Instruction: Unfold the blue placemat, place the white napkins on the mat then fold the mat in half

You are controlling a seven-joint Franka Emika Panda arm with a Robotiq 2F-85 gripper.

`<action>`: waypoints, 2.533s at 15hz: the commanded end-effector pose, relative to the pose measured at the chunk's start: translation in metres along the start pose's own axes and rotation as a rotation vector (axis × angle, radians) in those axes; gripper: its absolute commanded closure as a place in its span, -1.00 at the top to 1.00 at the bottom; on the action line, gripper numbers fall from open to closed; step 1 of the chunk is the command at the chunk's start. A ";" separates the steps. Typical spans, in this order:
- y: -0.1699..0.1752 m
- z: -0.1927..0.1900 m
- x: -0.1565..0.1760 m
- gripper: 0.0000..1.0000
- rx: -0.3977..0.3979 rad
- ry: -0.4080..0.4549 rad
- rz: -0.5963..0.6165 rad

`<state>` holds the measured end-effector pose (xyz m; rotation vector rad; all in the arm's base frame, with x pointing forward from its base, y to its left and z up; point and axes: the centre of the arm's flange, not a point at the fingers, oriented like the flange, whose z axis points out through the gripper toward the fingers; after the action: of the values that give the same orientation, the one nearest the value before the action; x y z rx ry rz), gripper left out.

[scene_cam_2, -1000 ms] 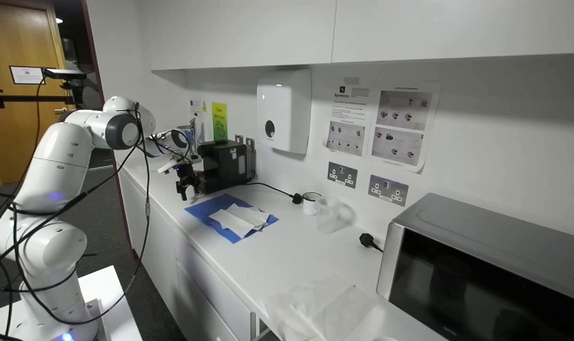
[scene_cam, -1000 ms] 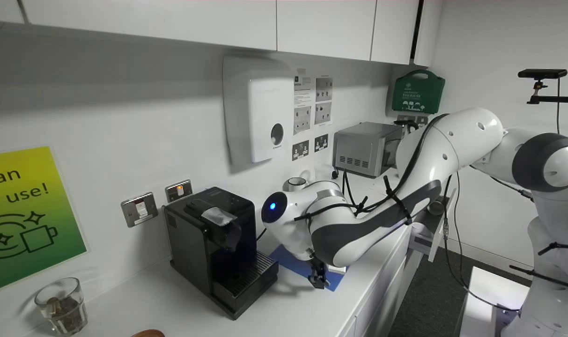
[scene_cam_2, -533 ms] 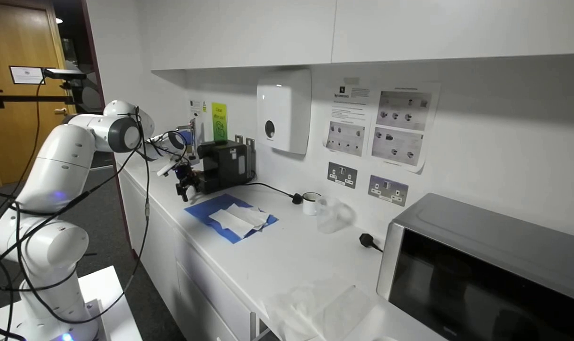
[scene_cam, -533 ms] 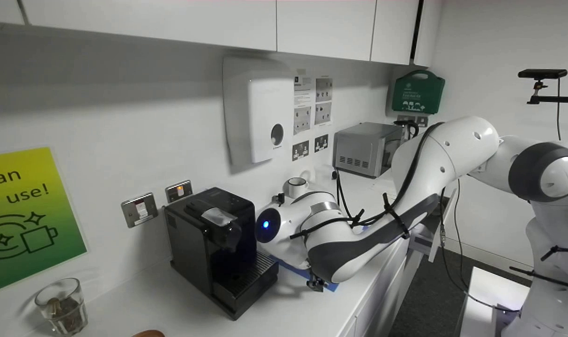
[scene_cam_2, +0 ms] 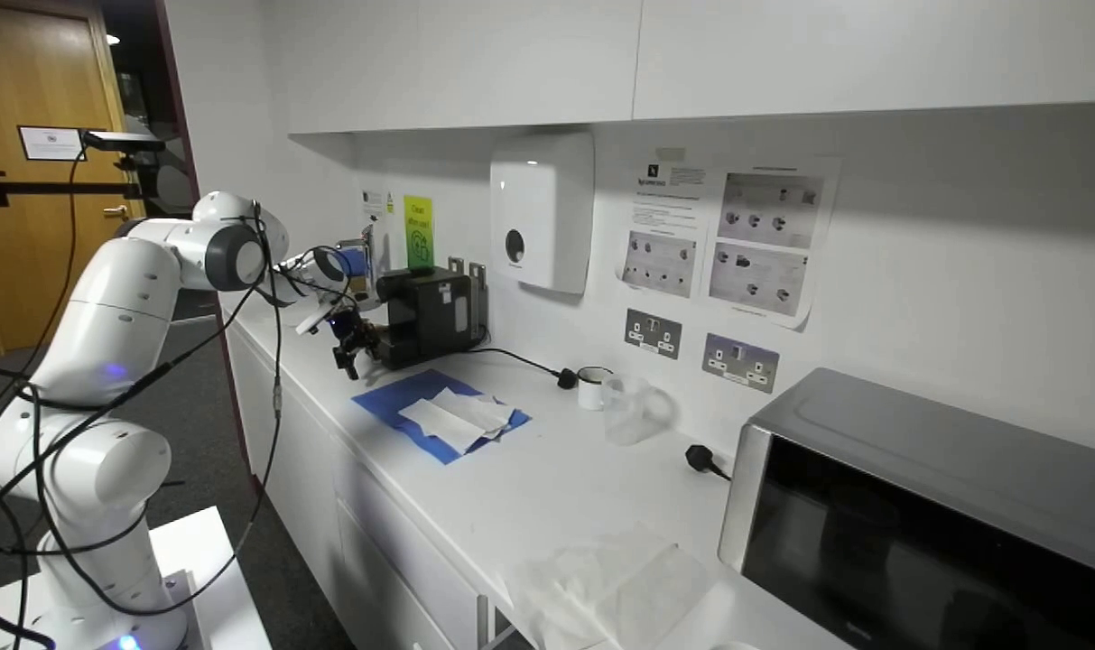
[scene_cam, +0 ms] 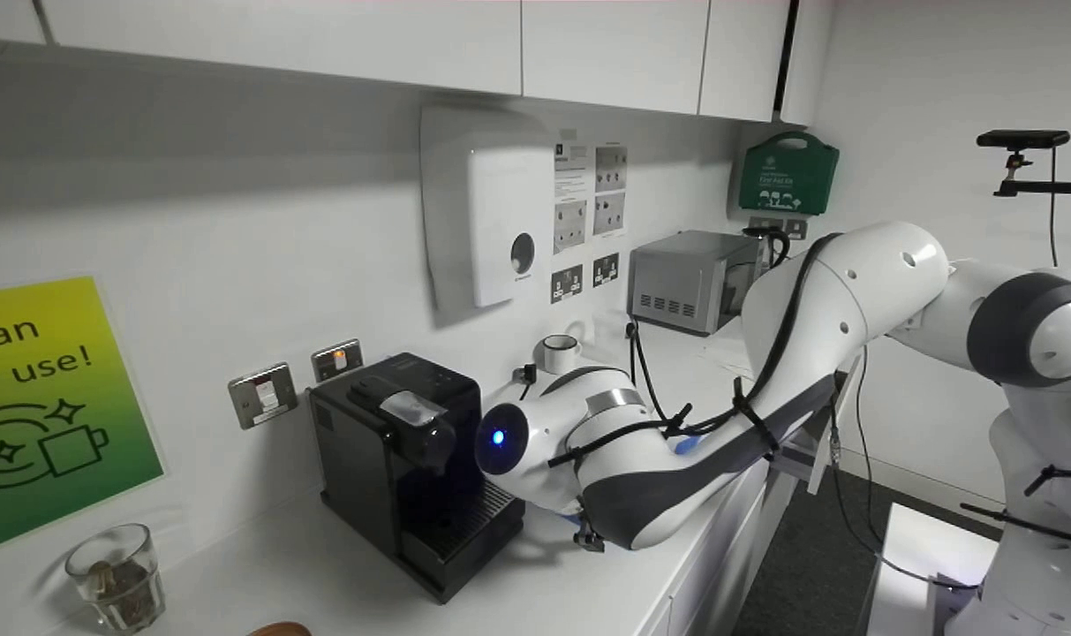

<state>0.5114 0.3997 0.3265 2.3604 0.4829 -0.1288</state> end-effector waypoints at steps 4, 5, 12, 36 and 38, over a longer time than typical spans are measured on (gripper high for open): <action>-0.015 -0.020 -0.015 1.00 -0.062 0.012 -0.032; -0.018 -0.022 -0.016 1.00 -0.064 0.015 -0.038; -0.026 -0.027 -0.022 1.00 -0.064 0.025 -0.050; -0.009 0.019 -0.003 1.00 0.031 0.023 -0.051; -0.008 0.018 0.003 1.00 0.076 0.054 -0.036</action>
<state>0.5074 0.4011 0.3076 2.3716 0.5424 -0.1250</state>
